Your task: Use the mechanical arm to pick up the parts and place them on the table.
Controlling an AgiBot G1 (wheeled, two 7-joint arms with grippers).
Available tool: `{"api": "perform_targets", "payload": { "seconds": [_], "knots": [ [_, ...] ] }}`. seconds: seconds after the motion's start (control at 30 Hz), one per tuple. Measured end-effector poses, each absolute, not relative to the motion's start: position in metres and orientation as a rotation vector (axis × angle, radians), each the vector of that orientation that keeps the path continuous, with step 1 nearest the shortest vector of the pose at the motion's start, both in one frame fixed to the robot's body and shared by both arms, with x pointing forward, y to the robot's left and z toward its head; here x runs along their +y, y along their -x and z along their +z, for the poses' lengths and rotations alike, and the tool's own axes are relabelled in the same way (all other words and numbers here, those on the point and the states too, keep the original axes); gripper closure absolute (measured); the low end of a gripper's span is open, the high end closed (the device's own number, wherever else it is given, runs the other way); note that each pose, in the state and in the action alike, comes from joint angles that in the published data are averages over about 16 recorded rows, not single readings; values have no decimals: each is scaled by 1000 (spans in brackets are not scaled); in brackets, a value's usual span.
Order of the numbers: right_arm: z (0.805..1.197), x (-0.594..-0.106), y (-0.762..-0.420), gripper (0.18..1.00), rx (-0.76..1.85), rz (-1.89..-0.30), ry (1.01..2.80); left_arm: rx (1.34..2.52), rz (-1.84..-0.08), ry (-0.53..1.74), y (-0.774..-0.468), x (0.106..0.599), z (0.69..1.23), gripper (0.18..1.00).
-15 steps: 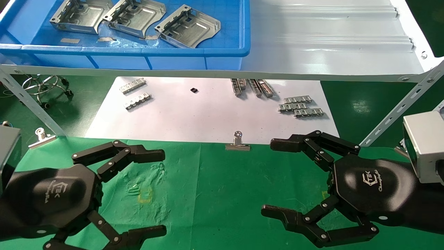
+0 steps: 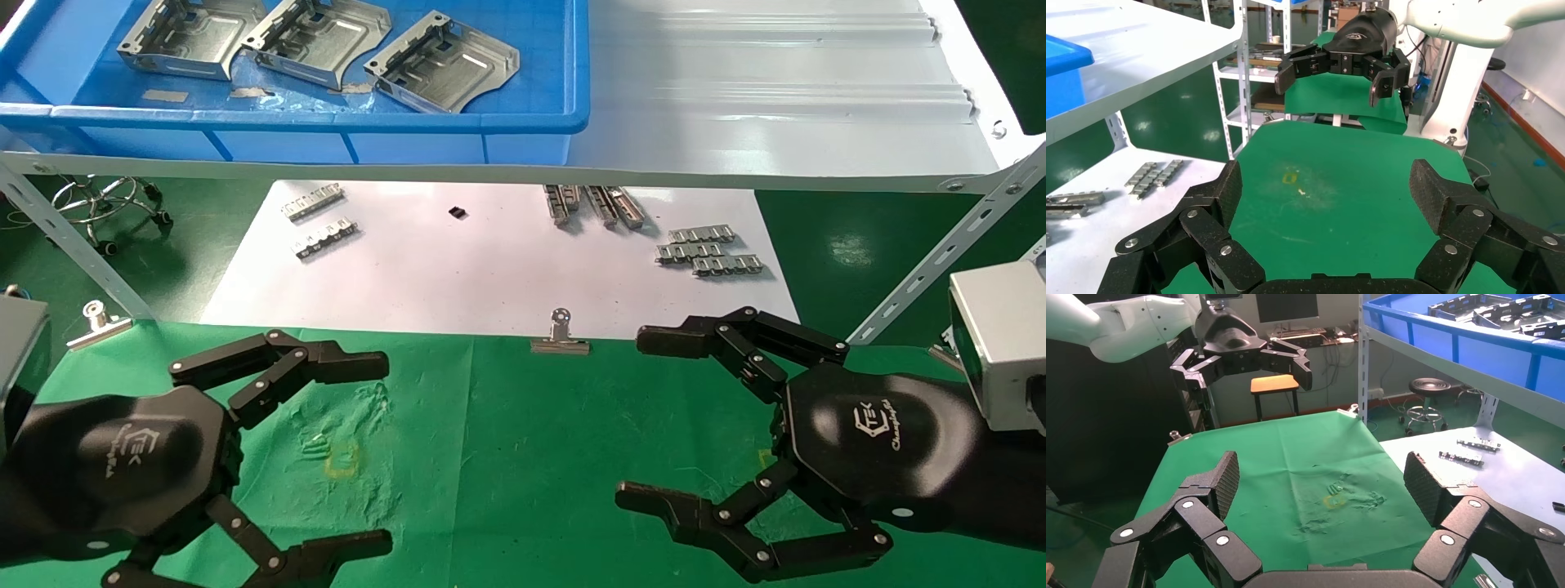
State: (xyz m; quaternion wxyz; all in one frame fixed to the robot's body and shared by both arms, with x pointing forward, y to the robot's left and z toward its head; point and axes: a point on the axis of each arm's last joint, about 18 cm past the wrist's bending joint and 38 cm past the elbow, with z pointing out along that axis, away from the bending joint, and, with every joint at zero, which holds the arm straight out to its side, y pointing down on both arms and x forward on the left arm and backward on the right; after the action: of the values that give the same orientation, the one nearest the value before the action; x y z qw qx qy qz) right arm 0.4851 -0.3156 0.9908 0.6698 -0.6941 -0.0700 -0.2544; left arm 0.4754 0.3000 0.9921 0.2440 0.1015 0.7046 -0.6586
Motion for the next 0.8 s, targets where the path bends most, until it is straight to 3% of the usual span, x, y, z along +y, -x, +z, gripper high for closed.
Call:
{"api": "perform_targets", "payload": {
  "seconds": [0.43,0.8],
  "knots": [
    [991,-316,-485,201,-158,-574,1565,1891,-1812,-257,-484,296,996,183],
    [991,-316,-485,329,-158,-574,1565,1751,-1819,-221,-517,283,1027,183]
  ]
}}
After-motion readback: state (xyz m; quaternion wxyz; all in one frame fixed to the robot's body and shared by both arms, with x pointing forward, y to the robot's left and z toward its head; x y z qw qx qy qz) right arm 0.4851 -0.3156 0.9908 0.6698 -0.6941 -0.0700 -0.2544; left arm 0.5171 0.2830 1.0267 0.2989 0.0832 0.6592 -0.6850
